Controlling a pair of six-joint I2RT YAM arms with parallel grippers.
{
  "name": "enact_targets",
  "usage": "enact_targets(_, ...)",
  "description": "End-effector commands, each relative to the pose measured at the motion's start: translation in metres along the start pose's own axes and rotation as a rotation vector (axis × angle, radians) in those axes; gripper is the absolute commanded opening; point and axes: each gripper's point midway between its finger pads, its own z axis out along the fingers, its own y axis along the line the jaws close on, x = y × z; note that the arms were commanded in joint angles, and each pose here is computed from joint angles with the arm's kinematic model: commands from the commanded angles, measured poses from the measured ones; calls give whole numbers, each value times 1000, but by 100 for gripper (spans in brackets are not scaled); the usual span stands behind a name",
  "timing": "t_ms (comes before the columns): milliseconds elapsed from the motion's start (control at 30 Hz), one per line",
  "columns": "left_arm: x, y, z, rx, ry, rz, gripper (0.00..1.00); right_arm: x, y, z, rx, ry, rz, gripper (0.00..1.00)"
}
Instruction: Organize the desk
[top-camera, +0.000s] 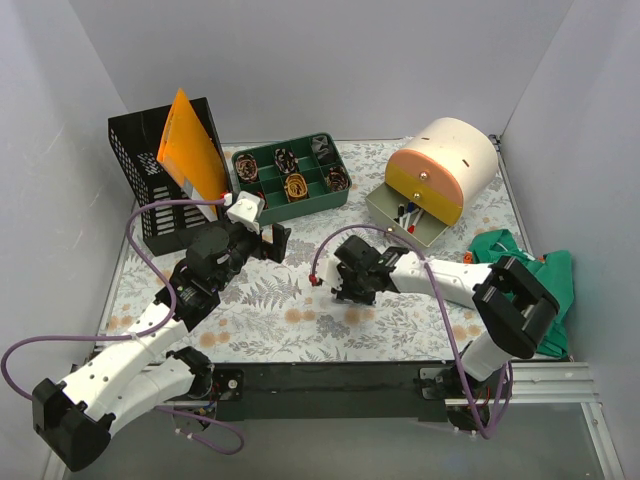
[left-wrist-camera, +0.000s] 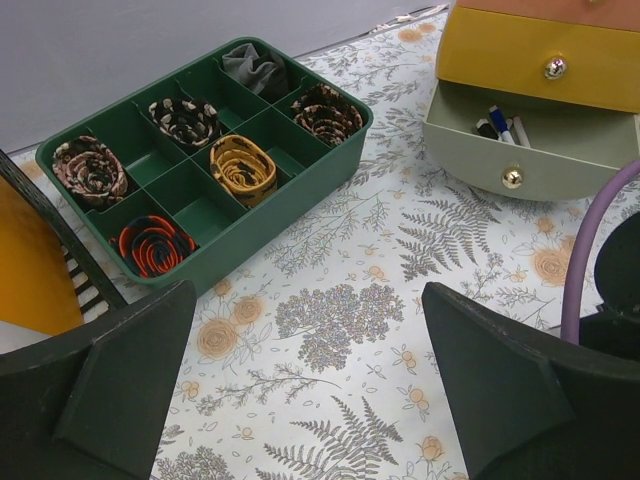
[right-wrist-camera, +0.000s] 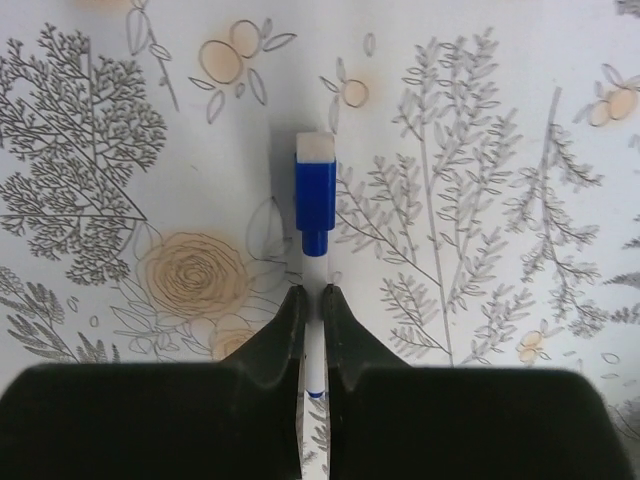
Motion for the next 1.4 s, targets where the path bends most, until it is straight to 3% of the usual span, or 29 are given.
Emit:
enact_targets(0, -2, 0, -4, 7, -20, 3, 98, -35, -37, -45, 81, -117, -32, 4)
enact_targets(200, -3, -2, -4, 17, -21, 0, 98, -49, -87, -107, 209, -221, -1, 1)
enact_targets(500, -1, -6, -3, 37, -15, 0, 98, -12, -197, -181, 577, -232, 220, 2)
enact_targets(733, 0, -9, -2, 51, -10, 2, 98, 20, -227, -172, 651, -173, 315, 5)
enact_targets(1267, 1, -14, 0, 81, 0, 5, 98, 43, -235, -150, 642, -125, 339, 11)
enact_targets(1367, 3, -15, 1, 83, 6, 6, 98, 44, -234, -148, 639, -121, 339, 20)
